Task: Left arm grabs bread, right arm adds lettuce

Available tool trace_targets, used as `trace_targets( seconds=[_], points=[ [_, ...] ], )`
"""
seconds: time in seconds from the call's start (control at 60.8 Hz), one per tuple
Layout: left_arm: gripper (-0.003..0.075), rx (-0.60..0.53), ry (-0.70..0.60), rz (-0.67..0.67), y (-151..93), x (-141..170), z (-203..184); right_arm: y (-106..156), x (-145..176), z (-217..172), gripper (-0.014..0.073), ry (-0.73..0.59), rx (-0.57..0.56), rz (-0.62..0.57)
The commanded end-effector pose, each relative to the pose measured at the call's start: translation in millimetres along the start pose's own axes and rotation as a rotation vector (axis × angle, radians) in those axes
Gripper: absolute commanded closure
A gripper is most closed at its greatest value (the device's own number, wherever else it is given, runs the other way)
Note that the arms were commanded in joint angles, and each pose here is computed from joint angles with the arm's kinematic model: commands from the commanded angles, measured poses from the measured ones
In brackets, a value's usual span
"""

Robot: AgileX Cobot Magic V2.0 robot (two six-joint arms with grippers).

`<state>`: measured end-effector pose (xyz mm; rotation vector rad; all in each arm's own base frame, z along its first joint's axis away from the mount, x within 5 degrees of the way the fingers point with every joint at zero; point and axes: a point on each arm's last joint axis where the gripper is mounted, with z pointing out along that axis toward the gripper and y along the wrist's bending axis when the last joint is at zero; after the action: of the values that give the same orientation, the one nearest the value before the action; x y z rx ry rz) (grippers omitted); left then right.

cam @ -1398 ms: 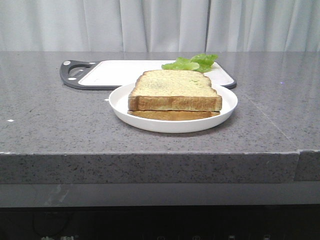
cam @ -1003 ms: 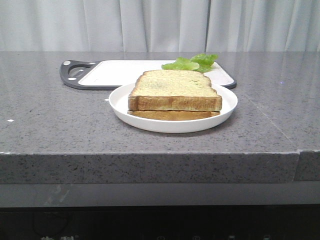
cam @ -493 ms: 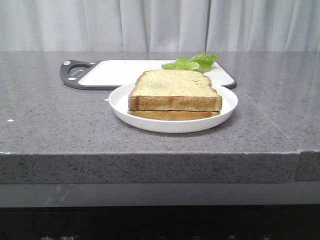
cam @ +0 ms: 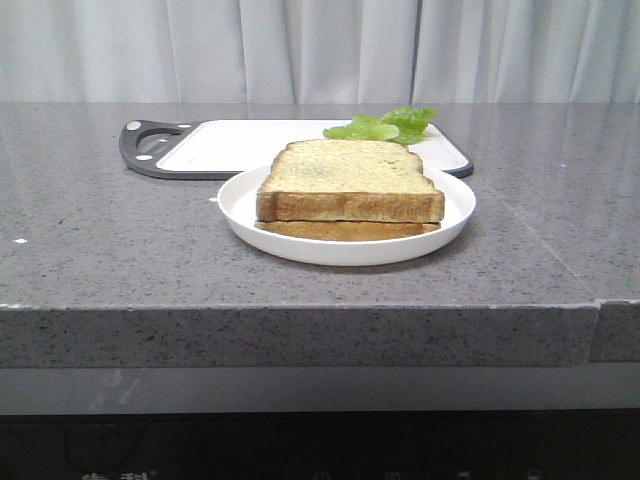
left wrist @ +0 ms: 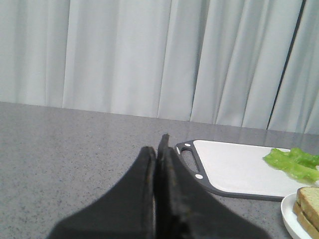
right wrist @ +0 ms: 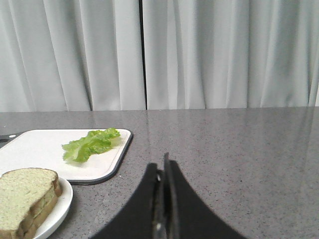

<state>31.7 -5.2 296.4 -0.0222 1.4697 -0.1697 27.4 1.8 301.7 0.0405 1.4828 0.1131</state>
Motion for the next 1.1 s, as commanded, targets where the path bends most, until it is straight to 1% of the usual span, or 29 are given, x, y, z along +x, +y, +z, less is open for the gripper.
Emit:
trace_targets(
  seconds=[0.0, 0.099, 0.164, 0.263, 0.329, 0.559, 0.707, 0.773, 0.822, 0.872, 0.888, 0.921, 0.937, 0.97, 1.003, 1.036, 1.085],
  points=[
    [0.0741, 0.001, -0.009, 0.013, -4.2, -33.7, 1.1, 3.5, -34.0, 2.5, 0.0713, -0.018, -0.003, 0.004],
    [0.0741, 0.005, 0.068, 0.015, -7.9, -56.4, 6.5, 5.9, -57.0, 10.5, 0.0713, 0.059, 0.002, 0.003],
    [0.0741, 0.006, 0.087, 0.015, -9.7, -70.2, 11.7, 7.2, -69.1, 16.7, 0.0713, 0.114, 0.006, 0.003],
    [0.0741, 0.013, 0.101, 0.002, -12.6, -89.8, 22.2, 8.0, -77.1, 30.5, 0.0713, 0.22, 0.014, 0.003],
    [0.0741, 0.023, 0.108, -0.021, -14.1, -96.0, 29.1, 8.0, -77.1, 41.7, 0.0713, 0.272, 0.018, 0.004],
    [0.0741, 0.015, 0.179, -0.04, -12.2, -86.5, 52.5, 6.4, -64.5, 72.9, 0.0713, 0.398, 0.031, 0.005],
    [0.074, 0.008, 0.277, -0.043, -11.0, -76.3, 65.0, 5.8, -59.1, 84.0, 0.0713, 0.442, 0.035, 0.006],
    [0.0715, 0.006, 0.307, -0.042, -10.6, -73.9, 70.9, 5.6, -57.5, 86.9, 0.0701, 0.454, 0.036, 0.006],
    [0.0654, 0.009, 0.335, -0.048, -11.1, -73.0, 75.5, 5.5, -56.9, 88.1, 0.0662, 0.459, 0.037, 0.006],
    [0.0565, 0.016, 0.371, -0.045, -11.8, -72.9, 80.3, 5.5, -56.3, 89.1, 0.0592, 0.463, 0.037, 0.006],
    [0.0521, 0.023, 0.381, -0.049, -12.5, -73.3, 82.6, 5.4, -56.2, 89.3, 0.0553, 0.464, 0.037, 0.006],
    [0.0464, 0.033, 0.408, -0.065, -13.8, -72.7, 86.5, 5.4, -55.7, 89.9, 0.0495, 0.468, 0.038, 0.006],
    [0.0423, 0.037, 0.418, -0.074, -14.5, -73.6, 87.8, 5.4, -55.5, 90.2, 0.0449, 0.47, 0.038, 0.006],
    [0.0368, 0.05, 0.44, -0.086, -16.1, -74.3, 92.1, 5.3, -55.0, 91.0, 0.0372, 0.474, 0.038, 0.006],
    [0.0332, 0.073, 0.47, -0.089, -18.3, -74.6, 96.4, 5.3, -54.6, 91.7, 0.0303, 0.477, 0.039, 0.006],
    [0.0318, 0.102, 0.499, -0.095, -21.1, -74.7, 101.1, 5.2, -54.3, 92.2, 0.0249, 0.479, 0.039, 0.006],
    [0.0319, 0.151, 0.541, -0.103, -25.5, -74.4, 108.3, 5.4, -54.4, 92.3, 0.0204, 0.478, 0.038, 0.008]
  ],
)
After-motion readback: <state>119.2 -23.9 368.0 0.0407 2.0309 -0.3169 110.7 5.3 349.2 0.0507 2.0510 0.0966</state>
